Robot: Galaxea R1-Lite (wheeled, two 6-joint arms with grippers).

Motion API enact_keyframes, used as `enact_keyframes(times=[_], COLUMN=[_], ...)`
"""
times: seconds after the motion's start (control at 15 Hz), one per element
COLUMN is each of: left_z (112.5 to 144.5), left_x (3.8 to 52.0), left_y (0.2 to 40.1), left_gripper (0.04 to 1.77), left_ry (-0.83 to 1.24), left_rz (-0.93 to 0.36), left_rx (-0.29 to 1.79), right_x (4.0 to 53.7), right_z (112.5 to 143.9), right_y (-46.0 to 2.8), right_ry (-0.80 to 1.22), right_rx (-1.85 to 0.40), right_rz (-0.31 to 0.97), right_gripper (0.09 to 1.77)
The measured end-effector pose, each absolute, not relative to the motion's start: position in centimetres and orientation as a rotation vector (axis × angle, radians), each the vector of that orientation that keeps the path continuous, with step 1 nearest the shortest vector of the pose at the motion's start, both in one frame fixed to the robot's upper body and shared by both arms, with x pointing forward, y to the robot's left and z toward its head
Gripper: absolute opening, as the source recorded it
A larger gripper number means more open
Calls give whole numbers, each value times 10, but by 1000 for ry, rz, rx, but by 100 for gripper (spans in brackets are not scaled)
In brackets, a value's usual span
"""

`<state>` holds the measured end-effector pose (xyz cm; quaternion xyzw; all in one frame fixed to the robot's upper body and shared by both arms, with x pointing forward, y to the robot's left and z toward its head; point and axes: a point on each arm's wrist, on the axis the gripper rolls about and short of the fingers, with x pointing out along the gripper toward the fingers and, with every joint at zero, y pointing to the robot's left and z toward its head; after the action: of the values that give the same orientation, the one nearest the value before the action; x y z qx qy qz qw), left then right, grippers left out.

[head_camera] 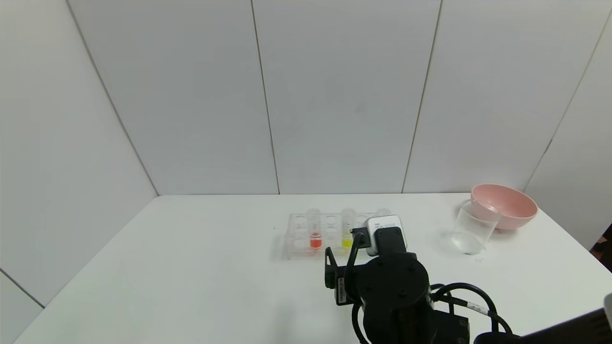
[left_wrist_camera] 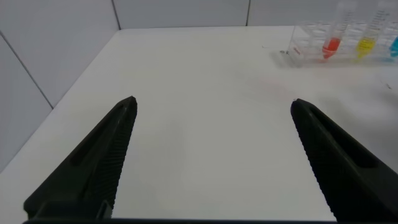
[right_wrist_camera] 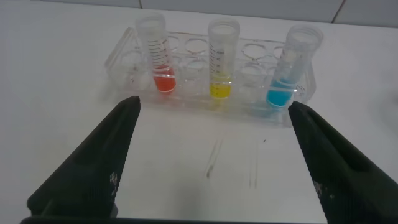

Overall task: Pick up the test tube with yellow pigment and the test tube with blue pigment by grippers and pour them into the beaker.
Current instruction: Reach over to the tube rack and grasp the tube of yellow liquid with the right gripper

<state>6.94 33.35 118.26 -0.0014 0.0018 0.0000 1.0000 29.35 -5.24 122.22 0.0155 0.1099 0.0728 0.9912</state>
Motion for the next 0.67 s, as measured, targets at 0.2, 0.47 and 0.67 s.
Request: enact_keyframes(times=[0.2,0.47,0.67], left_z=[1183,1183,1183], left_x=[69,69,69], left_y=[334,334,334], left_gripper=[176,176,176], left_ry=[4,4,4], left_rz=[-1,0,0], left_rx=[-3,-3,-3], right_x=[303,334,362], right_z=[1217,1216,1212], right_y=[-44,-37,-34], right_ry=[221,203,194], right_rx=[31,31,20], right_rz=[141,114,98], right_gripper=[171,171,171])
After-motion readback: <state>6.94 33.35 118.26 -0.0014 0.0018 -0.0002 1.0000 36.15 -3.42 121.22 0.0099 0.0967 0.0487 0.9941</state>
